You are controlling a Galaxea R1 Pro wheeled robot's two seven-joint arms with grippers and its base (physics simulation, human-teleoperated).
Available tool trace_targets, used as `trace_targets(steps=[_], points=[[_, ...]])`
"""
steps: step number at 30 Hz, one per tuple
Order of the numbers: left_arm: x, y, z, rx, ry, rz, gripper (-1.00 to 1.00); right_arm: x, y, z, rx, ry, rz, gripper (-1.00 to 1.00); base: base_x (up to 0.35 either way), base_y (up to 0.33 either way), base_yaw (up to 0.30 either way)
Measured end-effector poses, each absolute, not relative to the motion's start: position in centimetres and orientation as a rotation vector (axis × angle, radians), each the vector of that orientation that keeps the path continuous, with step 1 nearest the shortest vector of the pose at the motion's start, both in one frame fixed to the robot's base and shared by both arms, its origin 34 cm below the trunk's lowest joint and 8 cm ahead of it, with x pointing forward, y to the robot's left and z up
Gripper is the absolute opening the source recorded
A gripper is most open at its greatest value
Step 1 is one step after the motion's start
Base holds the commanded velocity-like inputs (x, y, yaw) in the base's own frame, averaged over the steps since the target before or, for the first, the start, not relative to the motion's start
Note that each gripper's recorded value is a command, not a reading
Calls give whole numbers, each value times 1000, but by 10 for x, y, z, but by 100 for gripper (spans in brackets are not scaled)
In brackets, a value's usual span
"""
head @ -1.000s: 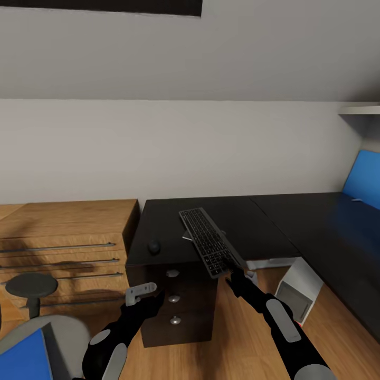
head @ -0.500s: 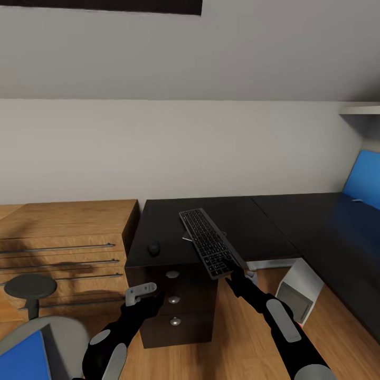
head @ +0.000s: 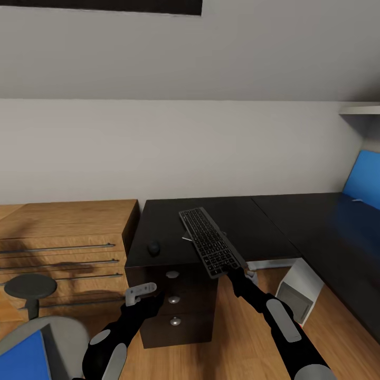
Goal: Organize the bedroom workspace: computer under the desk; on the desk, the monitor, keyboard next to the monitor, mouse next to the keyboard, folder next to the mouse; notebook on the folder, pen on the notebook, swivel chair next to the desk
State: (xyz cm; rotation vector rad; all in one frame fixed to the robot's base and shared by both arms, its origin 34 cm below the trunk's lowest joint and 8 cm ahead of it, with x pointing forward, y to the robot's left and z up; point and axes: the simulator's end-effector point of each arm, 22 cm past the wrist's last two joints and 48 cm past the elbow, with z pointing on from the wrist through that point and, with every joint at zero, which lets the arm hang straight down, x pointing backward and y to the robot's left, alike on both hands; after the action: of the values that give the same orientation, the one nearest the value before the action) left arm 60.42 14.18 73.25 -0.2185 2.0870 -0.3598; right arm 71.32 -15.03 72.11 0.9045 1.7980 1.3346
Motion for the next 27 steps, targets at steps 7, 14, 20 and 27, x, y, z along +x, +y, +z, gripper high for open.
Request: trace_targets(steps=[7,14,20,27], points=[[605,142,740,-218,2087,-358,100,714,-150,729,901,1797,1335,-100,0,0,0],[607,142,754,-217,2087,-358,100,717,-152,745,899,1790,1337,-100,0,0,0],[608,142,765,-217,2087,-359,100,719,-152,762,881,1767,1354,-100,0,0,0],[609,142,776,-217,2088,-358,100,720,-161,774,873,1764,1344,-100,0,0,0]])
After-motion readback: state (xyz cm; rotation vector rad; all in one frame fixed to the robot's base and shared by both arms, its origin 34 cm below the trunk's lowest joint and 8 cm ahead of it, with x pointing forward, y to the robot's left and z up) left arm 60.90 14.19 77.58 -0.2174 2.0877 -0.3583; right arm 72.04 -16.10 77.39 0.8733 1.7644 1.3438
